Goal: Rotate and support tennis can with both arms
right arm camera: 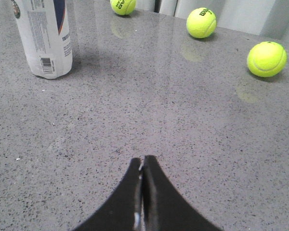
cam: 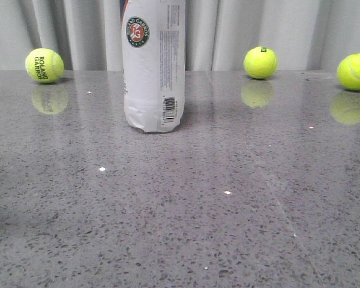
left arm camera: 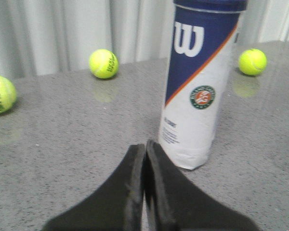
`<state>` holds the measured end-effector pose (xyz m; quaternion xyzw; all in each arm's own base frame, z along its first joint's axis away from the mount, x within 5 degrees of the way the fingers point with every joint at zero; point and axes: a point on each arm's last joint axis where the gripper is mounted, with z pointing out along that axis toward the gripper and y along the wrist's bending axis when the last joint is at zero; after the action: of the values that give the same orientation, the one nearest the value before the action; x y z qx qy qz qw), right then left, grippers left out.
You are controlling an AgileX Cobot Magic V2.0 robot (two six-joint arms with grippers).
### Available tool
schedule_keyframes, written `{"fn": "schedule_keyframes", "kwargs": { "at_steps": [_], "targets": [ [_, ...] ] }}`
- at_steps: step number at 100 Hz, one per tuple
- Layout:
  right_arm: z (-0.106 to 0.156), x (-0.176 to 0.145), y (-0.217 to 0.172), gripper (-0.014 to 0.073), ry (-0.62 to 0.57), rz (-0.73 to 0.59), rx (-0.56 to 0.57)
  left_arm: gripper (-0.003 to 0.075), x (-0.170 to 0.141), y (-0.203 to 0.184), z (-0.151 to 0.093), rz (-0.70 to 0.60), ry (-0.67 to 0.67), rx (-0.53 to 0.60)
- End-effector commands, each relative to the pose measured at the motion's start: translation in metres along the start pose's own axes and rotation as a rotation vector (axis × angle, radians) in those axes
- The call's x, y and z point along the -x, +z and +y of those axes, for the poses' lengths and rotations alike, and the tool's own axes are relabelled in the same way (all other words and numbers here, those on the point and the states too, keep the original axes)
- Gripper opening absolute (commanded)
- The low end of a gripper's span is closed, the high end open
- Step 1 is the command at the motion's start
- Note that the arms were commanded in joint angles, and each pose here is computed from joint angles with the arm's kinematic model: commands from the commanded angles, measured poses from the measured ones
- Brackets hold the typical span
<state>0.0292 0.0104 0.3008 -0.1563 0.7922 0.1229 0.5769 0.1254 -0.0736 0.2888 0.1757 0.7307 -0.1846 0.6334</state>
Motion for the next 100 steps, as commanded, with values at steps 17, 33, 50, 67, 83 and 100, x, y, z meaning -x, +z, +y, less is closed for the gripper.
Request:
{"fn": "schedule_keyframes", "kwargs": {
  "at_steps": [17, 33, 50, 67, 83, 100],
  "targets": [
    [0.000, 0.014, -0.003, -0.0067, -0.013, -0.091, -0.009, -0.0020, 0.000, -0.018, 0.020, -0.166, 0.052, 0.153],
    [0.000, 0.014, -0.003, -0.0067, -0.013, -0.091, -0.009, -0.0020, -0.010, -0.034, 0.031, -0.192, 0.072, 0.265],
    [0.000, 0.014, -0.003, -0.0067, -0.013, -0.091, -0.009, -0.0020, -0.026, -0.049, 0.037, -0.196, 0.065, 0.351],
    [0.000, 0.014, -0.003, -0.0067, -0.013, -0.091, -0.009, -0.0020, -0.048, -0.062, 0.039, -0.211, 0.070, 0.416],
    [0.000, 0.014, -0.003, -0.0067, -0.013, -0.091, -0.009, -0.0020, -0.072, -0.071, 0.037, -0.231, 0.073, 0.446],
    [0.000, 0.014, -0.003, -0.0067, -0.013, -0.091, -0.009, -0.0020, -0.094, -0.078, 0.036, -0.210, 0.072, 0.483]
  ]
}}
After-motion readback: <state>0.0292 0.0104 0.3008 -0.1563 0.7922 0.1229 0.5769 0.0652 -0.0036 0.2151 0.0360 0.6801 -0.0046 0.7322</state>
